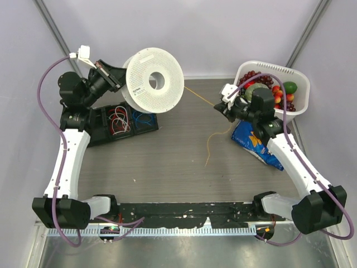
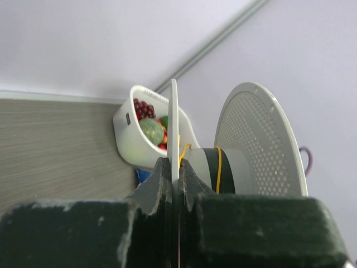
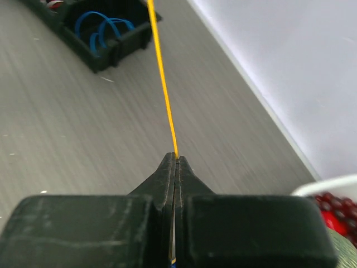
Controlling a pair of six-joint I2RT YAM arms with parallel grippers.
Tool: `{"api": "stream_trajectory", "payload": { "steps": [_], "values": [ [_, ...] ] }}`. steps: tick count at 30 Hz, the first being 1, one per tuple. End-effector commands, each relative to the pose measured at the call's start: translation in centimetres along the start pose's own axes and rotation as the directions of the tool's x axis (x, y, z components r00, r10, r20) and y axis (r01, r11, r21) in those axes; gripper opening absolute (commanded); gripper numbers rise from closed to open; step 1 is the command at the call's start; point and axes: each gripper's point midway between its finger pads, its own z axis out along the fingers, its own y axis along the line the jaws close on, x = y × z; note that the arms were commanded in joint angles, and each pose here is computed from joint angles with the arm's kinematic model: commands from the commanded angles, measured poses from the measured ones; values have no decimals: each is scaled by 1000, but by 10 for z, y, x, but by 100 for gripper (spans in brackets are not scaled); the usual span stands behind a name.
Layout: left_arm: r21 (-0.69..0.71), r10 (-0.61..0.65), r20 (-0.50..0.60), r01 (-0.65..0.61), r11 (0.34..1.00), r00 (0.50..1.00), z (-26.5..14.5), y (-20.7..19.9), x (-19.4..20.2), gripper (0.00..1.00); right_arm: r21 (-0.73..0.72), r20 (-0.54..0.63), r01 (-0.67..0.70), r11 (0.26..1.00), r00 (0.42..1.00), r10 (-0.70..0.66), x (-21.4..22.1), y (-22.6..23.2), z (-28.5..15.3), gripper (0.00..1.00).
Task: Wrap the cables
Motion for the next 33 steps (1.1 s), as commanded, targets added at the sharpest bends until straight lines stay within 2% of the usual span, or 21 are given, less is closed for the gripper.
{"api": "stream_trajectory", "payload": {
  "steps": [1,5,9,14,15,20,25,29,33],
  "values": [
    [-9,-29,268,33,999,963,-4,-36,-68,0,-106,4,-28,994,1000,28,-7,43,9,1],
    [-153,34,252,5,988,967,3,-10,-61,0,-227,13,33,973,999,-31,-32,102,19,1],
    [-293,56,202,5,956,978,9,17,-41,0,-273,17,143,951,989,-144,-49,134,27,1],
    [-418,176,94,-122,900,980,15,33,-2,0,-285,27,231,930,972,-233,-74,140,42,1],
    [-438,196,77,-143,887,978,15,36,4,0,-280,62,273,920,962,-267,-92,139,43,1],
    [-526,226,-48,-217,823,973,18,58,42,0,-269,84,377,886,926,-368,-125,138,55,1],
    [-505,302,-191,-357,786,934,14,70,75,0,-165,110,455,875,890,-442,-157,115,57,1],
    [-458,356,-249,-433,777,901,10,73,89,0,-94,108,491,866,870,-481,-170,99,54,1],
    [-284,428,-305,-511,811,850,10,56,114,0,-60,105,503,862,862,-496,-174,93,55,1]
  ]
}}
